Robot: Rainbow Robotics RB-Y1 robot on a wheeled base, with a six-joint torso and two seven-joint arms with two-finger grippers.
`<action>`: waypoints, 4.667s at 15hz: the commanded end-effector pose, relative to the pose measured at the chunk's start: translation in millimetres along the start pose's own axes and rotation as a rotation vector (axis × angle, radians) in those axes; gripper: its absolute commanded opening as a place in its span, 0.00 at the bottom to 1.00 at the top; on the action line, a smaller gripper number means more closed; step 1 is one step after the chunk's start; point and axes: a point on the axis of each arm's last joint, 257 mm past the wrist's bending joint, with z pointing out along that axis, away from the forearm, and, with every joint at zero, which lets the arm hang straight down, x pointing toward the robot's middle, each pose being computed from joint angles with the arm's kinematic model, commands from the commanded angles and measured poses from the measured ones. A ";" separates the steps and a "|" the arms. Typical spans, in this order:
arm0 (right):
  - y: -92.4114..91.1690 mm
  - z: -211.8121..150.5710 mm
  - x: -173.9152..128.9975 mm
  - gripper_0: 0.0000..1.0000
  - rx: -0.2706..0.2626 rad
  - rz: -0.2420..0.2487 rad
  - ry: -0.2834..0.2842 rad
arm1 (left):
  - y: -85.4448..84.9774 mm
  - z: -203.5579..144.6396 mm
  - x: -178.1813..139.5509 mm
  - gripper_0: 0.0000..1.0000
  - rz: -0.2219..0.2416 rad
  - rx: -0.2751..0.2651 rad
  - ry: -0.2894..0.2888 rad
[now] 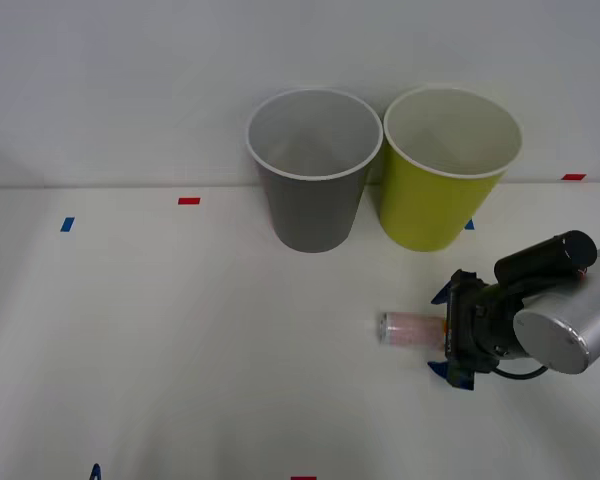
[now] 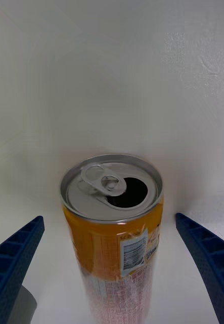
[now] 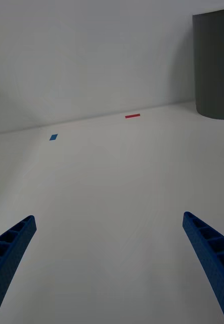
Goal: Put cans in the gray bin and PET bottles in the light green bin.
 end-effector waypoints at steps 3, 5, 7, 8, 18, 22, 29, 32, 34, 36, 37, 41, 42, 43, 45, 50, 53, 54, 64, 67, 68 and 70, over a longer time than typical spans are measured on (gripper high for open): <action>-2.8 2.7 -3.7 0.91 0.006 -0.008 -0.014 | 0.0 0.0 0.0 1.00 0.000 0.000 0.000; -3.3 3.3 -4.3 0.89 0.007 -0.010 -0.016 | 0.0 0.0 0.0 1.00 0.000 0.000 0.000; -2.9 3.0 -4.6 0.23 0.005 -0.018 -0.018 | 0.0 0.0 0.0 1.00 0.000 0.000 0.000; -3.1 3.3 -4.3 0.00 0.005 -0.021 -0.019 | 0.0 0.0 0.0 1.00 0.000 0.000 0.000; -8.7 7.6 -4.1 0.00 0.009 -0.049 -0.033 | 0.0 0.0 0.0 1.00 0.000 0.000 0.000; -5.3 4.4 -2.0 0.00 -0.008 -0.106 -0.031 | 0.0 0.0 0.0 1.00 0.000 0.000 0.000; 12.7 -44.5 5.2 0.00 -0.144 -0.392 0.002 | 0.0 0.0 0.0 1.00 0.000 0.000 0.000; 19.3 -67.0 15.7 0.00 -0.262 -0.518 -0.003 | 0.0 0.0 0.0 1.00 0.000 0.000 0.000; 23.8 -77.4 22.1 0.00 -0.324 -0.588 -0.023 | 0.0 0.0 0.0 1.00 0.000 0.000 0.000; 34.8 -89.6 30.4 0.00 -0.413 -0.672 -0.057 | 0.0 0.0 0.0 1.00 0.000 0.000 0.000; 40.1 -96.3 33.6 0.00 -0.452 -0.707 -0.071 | 0.0 0.0 0.0 1.00 0.000 0.000 0.000; 66.6 -118.9 37.9 0.00 -0.578 -0.942 -0.205 | 0.0 0.0 0.0 1.00 0.000 0.000 0.000; 72.7 -126.1 40.4 0.00 -0.606 -0.988 -0.232 | 0.0 0.0 0.0 1.00 0.000 0.000 0.000; 77.3 -133.4 42.2 0.00 -0.626 -1.034 -0.259 | 0.0 0.0 0.0 1.00 0.000 0.000 0.000; 82.1 -145.3 44.2 0.00 -0.646 -1.124 -0.312 | 0.0 0.0 0.0 1.00 0.000 0.000 0.000; 98.8 -164.0 53.9 0.00 -0.684 -1.363 -0.444 | 0.0 0.0 0.0 1.00 0.000 0.000 0.000; 104.4 -171.1 55.0 0.00 -0.687 -1.525 -0.531 | 0.0 0.0 0.0 1.00 0.000 0.000 0.000; 105.3 -173.5 55.3 0.00 -0.685 -1.567 -0.554 | 0.0 0.0 0.0 1.00 0.000 0.000 0.000; 136.2 -235.4 87.4 0.00 -0.858 -1.689 -0.730 | 0.0 0.0 0.0 1.00 0.000 0.000 0.000; 150.5 -257.2 134.4 0.00 -0.992 -1.709 -0.697 | 0.0 0.0 0.0 1.00 0.000 0.000 0.000; 155.5 -256.5 153.5 0.00 -1.028 -1.713 -0.663 | 0.0 0.0 0.0 1.00 0.000 0.000 0.000; 168.0 -250.9 187.9 0.00 -1.075 -1.733 -0.607 | 0.0 0.0 0.0 1.00 0.000 0.000 0.000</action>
